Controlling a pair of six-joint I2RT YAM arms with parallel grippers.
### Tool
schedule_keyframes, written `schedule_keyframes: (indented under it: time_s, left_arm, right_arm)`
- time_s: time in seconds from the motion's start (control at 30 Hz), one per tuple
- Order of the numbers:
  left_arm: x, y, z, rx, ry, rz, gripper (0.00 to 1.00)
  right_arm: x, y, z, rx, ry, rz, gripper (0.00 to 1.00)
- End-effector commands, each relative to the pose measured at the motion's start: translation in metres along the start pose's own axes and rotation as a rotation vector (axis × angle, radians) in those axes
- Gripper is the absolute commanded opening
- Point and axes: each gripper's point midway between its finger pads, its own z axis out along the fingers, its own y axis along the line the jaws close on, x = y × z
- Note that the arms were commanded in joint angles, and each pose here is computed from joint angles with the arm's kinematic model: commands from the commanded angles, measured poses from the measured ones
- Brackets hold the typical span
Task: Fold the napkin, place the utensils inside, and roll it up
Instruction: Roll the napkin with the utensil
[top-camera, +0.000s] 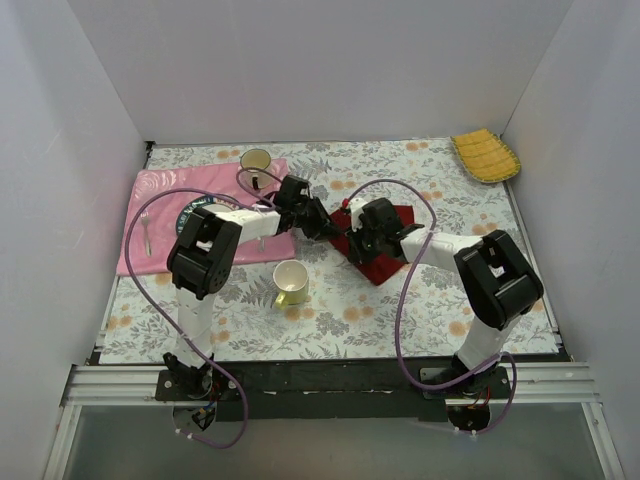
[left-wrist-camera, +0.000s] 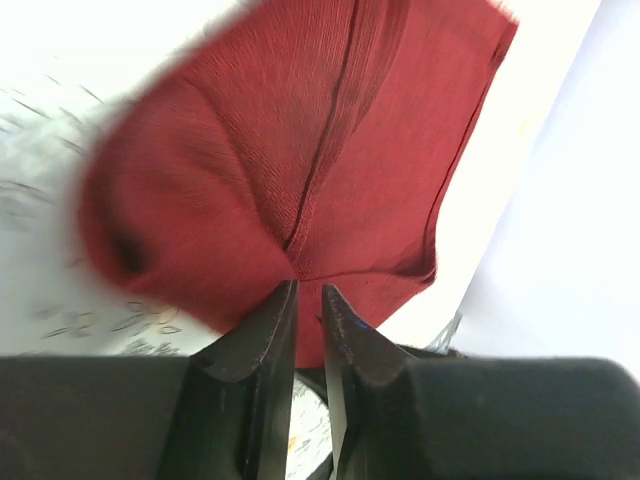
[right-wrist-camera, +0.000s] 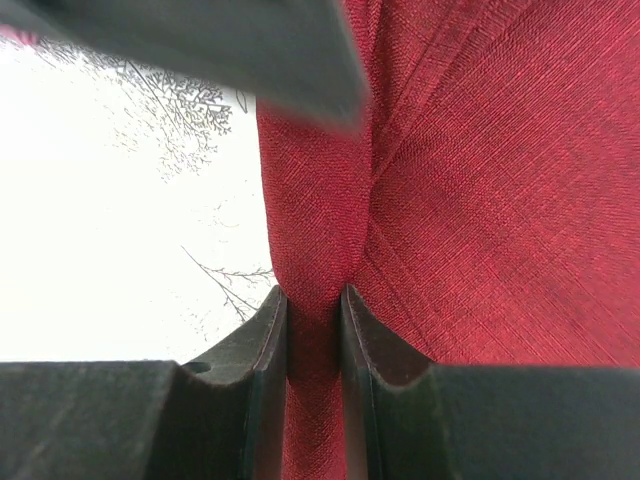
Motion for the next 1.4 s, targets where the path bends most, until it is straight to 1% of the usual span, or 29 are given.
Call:
schedule_keyframes:
  time_s: [0.0,0.03,0.1,0.13,0.2,0.23,0.33,0.37,0.43,0.5,0.6,0.8,1.0,1.03,1.1,1.13,1.17,1.23,1.27,1.33,1.37]
  left_arm:
    - [-0.042,-0.037,-0.051,0.051,-0.139,0.039,0.17]
    - [-0.046,-0.045,-0.059,0.072,-0.156,0.045,0.17]
    - [-0.049,-0.053,-0.063,0.09,-0.164,0.057,0.17]
    - [-0.048,-0.054,-0.063,0.093,-0.159,0.053,0.17]
    - [-0.043,-0.055,-0.062,0.12,-0.134,0.041,0.17]
    - [-0.041,-0.056,-0.061,0.129,-0.127,0.038,0.17]
    - [-0.025,-0.054,-0.049,0.144,-0.081,0.029,0.16]
    - [-0.016,-0.054,-0.041,0.148,-0.063,0.036,0.15]
    - [-0.005,-0.052,-0.033,0.153,-0.044,0.034,0.15]
    - [0.006,-0.048,-0.02,0.148,-0.02,0.032,0.14]
    - [0.012,-0.039,-0.007,0.14,-0.005,0.018,0.13]
    - [0.009,-0.024,0.008,0.13,-0.017,0.021,0.11]
    - [0.018,0.009,0.025,0.091,-0.011,-0.005,0.08]
    - [0.02,0.015,0.026,0.082,-0.008,-0.014,0.07]
    - [0.022,0.024,0.028,0.067,-0.011,-0.019,0.06]
    - [0.024,0.028,0.029,0.059,-0.009,-0.017,0.05]
    - [0.025,0.031,0.03,0.052,-0.005,-0.022,0.04]
    - [0.028,0.04,0.033,0.032,0.001,-0.027,0.03]
    - [0.029,0.044,0.034,0.023,0.004,-0.028,0.02]
    - [0.034,0.052,0.035,0.008,0.015,-0.037,0.01]
    - [0.035,0.055,0.036,0.004,0.017,-0.038,0.01]
  right_arm:
    - [0.034,0.005,0.005,-0.189,0.086,0.195,0.01]
    - [0.031,0.004,0.003,-0.244,0.079,0.233,0.01]
    - [0.034,-0.002,0.005,-0.295,0.089,0.307,0.01]
    - [0.029,0.006,0.002,-0.376,0.087,0.353,0.01]
    - [0.034,0.002,0.005,-0.433,0.109,0.436,0.01]
    - [0.027,0.009,0.003,-0.514,0.096,0.473,0.01]
    - [0.036,0.009,0.007,-0.589,0.135,0.582,0.01]
    - [0.042,0.008,0.01,-0.587,0.157,0.609,0.01]
    - [0.041,0.012,0.01,-0.634,0.147,0.626,0.01]
    - [0.047,0.012,0.009,-0.654,0.157,0.689,0.01]
    - [0.052,0.009,0.01,-0.65,0.159,0.699,0.01]
    - [0.056,0.007,0.008,-0.655,0.166,0.705,0.01]
    - [0.053,0.003,0.006,-0.638,0.174,0.682,0.01]
    - [0.057,0.001,0.005,-0.615,0.195,0.679,0.02]
    - [0.049,-0.004,0.003,-0.588,0.184,0.652,0.06]
    - [0.053,-0.005,0.0,-0.555,0.214,0.654,0.08]
    - [0.044,-0.011,-0.001,-0.53,0.193,0.611,0.17]
    - [0.043,-0.019,-0.002,-0.457,0.218,0.57,0.24]
    - [0.042,-0.019,-0.009,-0.44,0.235,0.553,0.3]
    - [0.032,-0.027,-0.012,-0.376,0.232,0.507,0.35]
    - [0.031,-0.026,-0.019,-0.353,0.252,0.493,0.41]
